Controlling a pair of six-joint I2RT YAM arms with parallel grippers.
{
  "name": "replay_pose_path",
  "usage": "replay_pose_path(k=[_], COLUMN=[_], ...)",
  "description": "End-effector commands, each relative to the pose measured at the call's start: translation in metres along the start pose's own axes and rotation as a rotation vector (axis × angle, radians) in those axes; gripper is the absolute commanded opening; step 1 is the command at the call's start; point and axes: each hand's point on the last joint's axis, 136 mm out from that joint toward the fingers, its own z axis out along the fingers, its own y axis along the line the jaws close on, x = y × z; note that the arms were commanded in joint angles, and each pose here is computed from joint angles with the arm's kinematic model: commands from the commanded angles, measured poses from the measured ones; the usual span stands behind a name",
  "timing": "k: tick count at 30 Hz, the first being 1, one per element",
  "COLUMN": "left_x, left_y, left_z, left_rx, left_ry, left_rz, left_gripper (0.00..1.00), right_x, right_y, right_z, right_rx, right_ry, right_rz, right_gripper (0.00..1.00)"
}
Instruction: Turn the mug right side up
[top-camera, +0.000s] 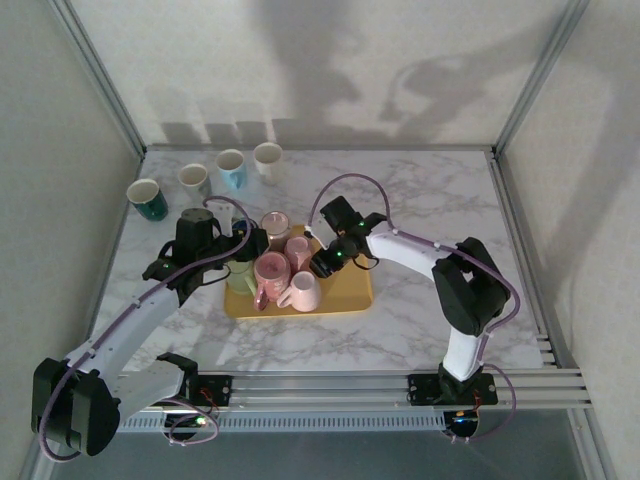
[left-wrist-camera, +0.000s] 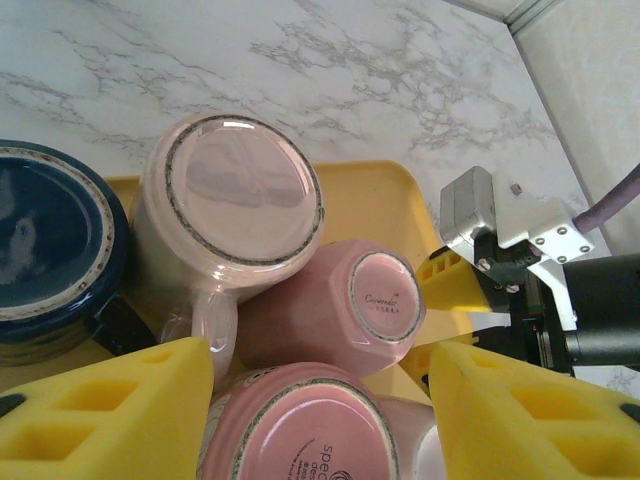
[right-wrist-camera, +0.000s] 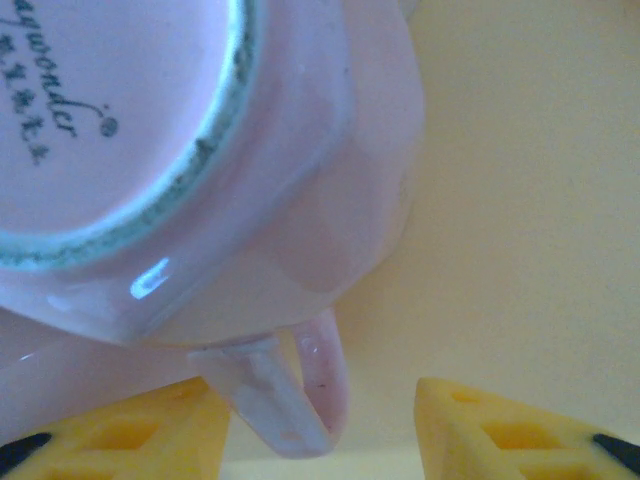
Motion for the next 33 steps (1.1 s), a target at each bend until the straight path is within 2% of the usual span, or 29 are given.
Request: replay_pose_path(k=[1,11,18,30,33], left_x=[-0.002,-0.003,-0.002,-0.012,-0.016], left_y=[-0.001,-0.001,0.000,-0.007,-0.012], left_z=[-0.001,0.000,0.000,-0.004,-0.006], left_rx=[0.023,0.032,0.032,0.049,0.067], left_ry=[-0.011,-0.007,-0.007,-0.032,-0.039], left_rz=[0.022,0.016,0.009,-0.018,-0.027], left_gripper=[0.59,0.59,0.59,0.59,0.59], right_x=[-0.003,-0.007,-0.008,-0.010,-0.008], right_y=[0.005,0.006,0.006,0.002,0.005], right_z=[0.002,0.009,0.005,-0.021,-0.032], right_rx=[0.039,0.072,0.100,0.158,0.156], right_ry=[0.029,0.039,0.044,0.000,-0.013], right_rz=[-0.055,-0.104,-0.139,-0.160,-0.159], right_gripper=[0.51,0.43,0.33,0.01,0.00])
